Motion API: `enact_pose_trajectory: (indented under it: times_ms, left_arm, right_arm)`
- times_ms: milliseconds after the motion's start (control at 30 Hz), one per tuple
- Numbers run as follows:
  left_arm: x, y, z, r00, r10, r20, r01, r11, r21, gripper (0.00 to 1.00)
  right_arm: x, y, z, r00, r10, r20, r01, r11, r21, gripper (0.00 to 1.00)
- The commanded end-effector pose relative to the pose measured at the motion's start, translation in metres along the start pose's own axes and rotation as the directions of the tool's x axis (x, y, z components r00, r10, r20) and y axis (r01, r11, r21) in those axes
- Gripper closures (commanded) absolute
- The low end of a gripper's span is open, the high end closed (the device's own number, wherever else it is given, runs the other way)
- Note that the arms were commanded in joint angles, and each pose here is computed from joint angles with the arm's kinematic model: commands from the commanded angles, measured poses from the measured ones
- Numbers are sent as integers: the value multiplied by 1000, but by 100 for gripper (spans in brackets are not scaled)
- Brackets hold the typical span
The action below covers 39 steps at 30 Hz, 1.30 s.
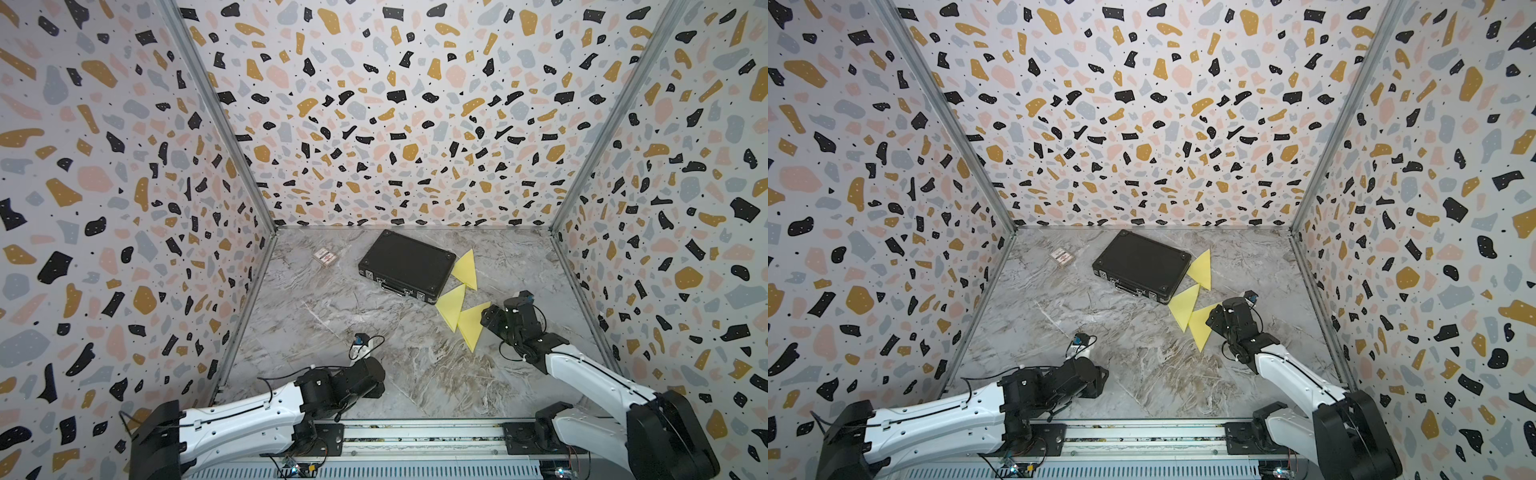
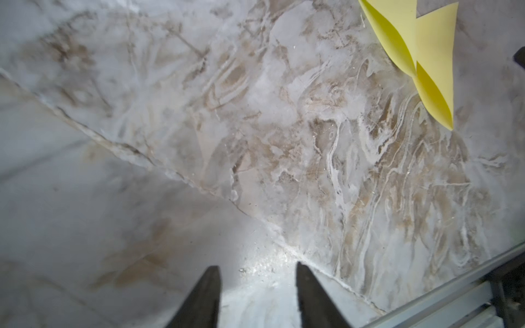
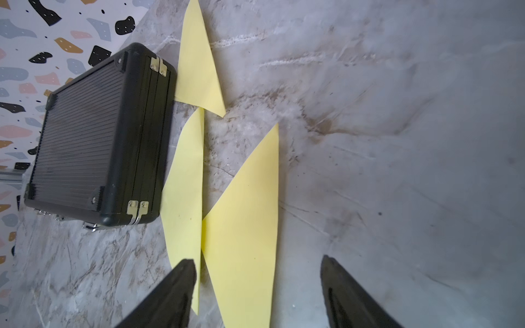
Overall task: Fold the square paper diagonally
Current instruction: Place the paper at the center of the board, then reset both arms
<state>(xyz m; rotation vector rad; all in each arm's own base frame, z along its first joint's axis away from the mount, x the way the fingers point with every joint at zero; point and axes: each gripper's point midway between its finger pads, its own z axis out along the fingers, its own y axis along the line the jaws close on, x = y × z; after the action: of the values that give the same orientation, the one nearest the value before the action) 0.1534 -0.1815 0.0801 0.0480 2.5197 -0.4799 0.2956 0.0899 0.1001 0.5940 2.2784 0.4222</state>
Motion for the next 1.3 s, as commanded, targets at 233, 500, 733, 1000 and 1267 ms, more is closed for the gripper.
enact_pose_trajectory:
  times_ms: [233,500,733,1000,1267]
  left_arm:
    - [-149,37,-54,963,45,264,7,981,-193,1]
    - [-210,122,-82,861,89,501,213,831,-514,1]
    - [-210,180,-55,792,75,605,300,816,-494,1]
    - [-208,192,-16,844,233,483,136,779,-612,1]
    - [-219,187,15,809,359,465,-1,792,-611,1]
  right_arm:
    - [-88,-27,-85,894,-342,288,248,916,317,0]
    - [-115,-20,-68,656,-640,401,459,759,462,1]
    - [-112,-43,-28,658,-664,356,487,735,472,1]
    - [-102,-63,14,690,-619,375,462,776,429,1]
    - [-103,-66,28,640,-644,418,486,762,429,1]
